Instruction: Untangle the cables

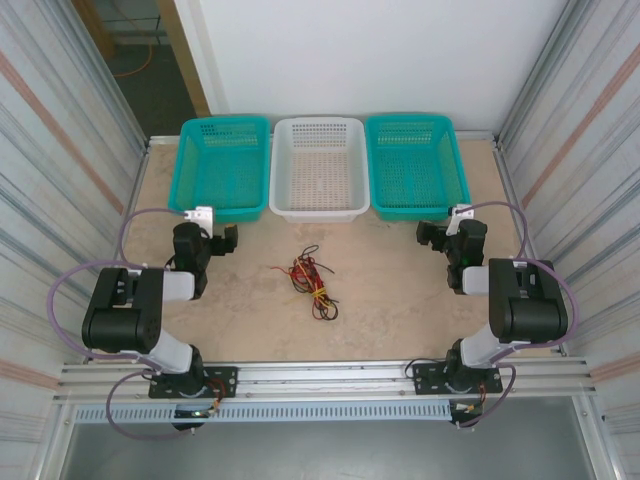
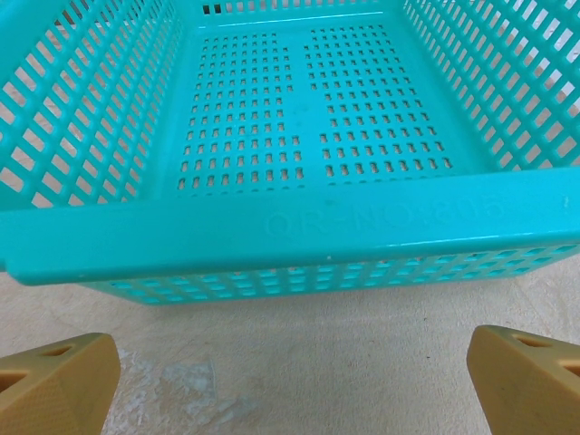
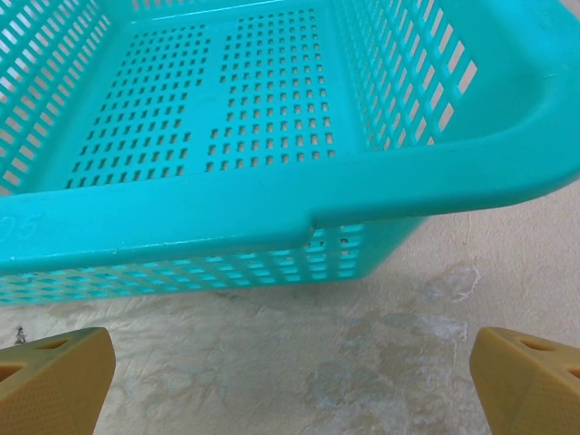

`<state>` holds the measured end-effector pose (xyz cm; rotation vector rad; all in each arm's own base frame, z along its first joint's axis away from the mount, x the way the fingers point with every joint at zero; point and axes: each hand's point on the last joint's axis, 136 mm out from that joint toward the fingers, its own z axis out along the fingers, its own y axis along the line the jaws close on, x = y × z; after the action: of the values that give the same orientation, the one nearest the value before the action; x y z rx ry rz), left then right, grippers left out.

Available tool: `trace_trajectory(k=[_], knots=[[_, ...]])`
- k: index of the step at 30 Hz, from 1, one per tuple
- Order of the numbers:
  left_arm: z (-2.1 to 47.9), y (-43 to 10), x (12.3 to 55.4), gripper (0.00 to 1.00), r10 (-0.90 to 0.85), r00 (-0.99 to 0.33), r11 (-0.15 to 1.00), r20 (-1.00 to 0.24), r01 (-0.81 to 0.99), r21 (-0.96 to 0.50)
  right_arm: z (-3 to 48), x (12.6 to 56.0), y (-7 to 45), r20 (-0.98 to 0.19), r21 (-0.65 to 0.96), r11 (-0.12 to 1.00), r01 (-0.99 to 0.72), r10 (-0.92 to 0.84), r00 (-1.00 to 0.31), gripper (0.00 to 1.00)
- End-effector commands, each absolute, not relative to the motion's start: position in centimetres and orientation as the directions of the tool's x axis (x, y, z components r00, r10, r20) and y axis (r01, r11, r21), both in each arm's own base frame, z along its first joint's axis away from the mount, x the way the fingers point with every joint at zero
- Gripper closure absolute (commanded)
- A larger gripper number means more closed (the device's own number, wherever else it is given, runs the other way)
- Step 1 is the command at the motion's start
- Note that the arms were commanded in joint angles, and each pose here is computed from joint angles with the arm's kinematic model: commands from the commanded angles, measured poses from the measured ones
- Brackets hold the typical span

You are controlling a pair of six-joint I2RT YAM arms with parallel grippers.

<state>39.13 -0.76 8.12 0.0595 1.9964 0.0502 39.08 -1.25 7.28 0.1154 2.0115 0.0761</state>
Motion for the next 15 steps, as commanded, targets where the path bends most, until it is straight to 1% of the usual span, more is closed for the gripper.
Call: trace_trajectory(k=[1, 2, 4, 5, 6, 7, 9, 11, 13, 14, 15], knots=[[9.4, -1.0, 39.6, 0.02, 0.078, -0.374, 0.997, -0.924, 0.035, 0.070, 8.7, 39.5, -1.9, -0.915, 0.094, 0.993, 0.072, 0.114, -0.388, 0.01], [10.3, -1.1, 39.8, 0.02, 0.097, -0.348, 0.995, -0.932, 0.035, 0.091, 9.6, 39.3, -2.7, -0.921, 0.085, 0.988, 0.129, 0.127, -0.369, 0.01], [12.3, -1.5, 39.8, 0.01, 0.136, -0.404, 0.990, -0.904, 0.013, 0.143, 11.5, 38.3, -4.2, -0.899, 0.075, 0.969, 0.234, 0.167, -0.404, 0.01], [13.6, -1.0, 39.7, 0.01, 0.137, -0.415, 0.985, -0.900, -0.039, 0.168, 13.0, 37.7, -4.7, -0.883, 0.085, 0.955, 0.285, 0.205, -0.421, 0.01], [15.2, -0.4, 39.4, 0.01, 0.113, -0.390, 0.978, -0.914, -0.120, 0.172, 14.0, 36.7, -5.0, -0.870, 0.095, 0.940, 0.327, 0.238, -0.432, 0.01], [16.5, -0.1, 39.0, 0.01, 0.079, -0.367, 0.975, -0.927, -0.166, 0.149, 14.5, 35.8, -5.1, -0.866, 0.098, 0.932, 0.350, 0.254, -0.431, 0.01], [18.1, 0.0, 37.8, 0.01, -0.047, -0.349, 0.976, -0.936, -0.216, 0.031, 15.3, 33.9, -5.1, -0.865, 0.151, 0.914, 0.377, 0.307, -0.398, 0.01], [18.4, 0.0, 36.9, 0.02, -0.148, -0.349, 0.964, -0.925, -0.261, -0.056, 15.9, 32.7, -4.8, -0.867, 0.197, 0.910, 0.365, 0.336, -0.370, 0.01], [19.0, -0.4, 36.0, 0.03, -0.166, -0.346, 0.952, -0.923, -0.300, -0.058, 16.4, 31.6, -5.6, -0.848, 0.242, 0.871, 0.427, 0.404, -0.343, 0.01], [19.5, -0.6, 35.5, 0.03, -0.163, -0.346, 0.948, -0.924, -0.314, -0.050, 16.8, 30.9, -6.1, -0.816, 0.284, 0.831, 0.479, 0.471, -0.334, 0.01], [20.3, -1.1, 35.1, 0.04, -0.165, -0.334, 0.948, -0.928, -0.315, -0.055, 17.0, 30.6, -5.9, -0.776, 0.320, 0.813, 0.486, 0.520, -0.358, 0.01]])
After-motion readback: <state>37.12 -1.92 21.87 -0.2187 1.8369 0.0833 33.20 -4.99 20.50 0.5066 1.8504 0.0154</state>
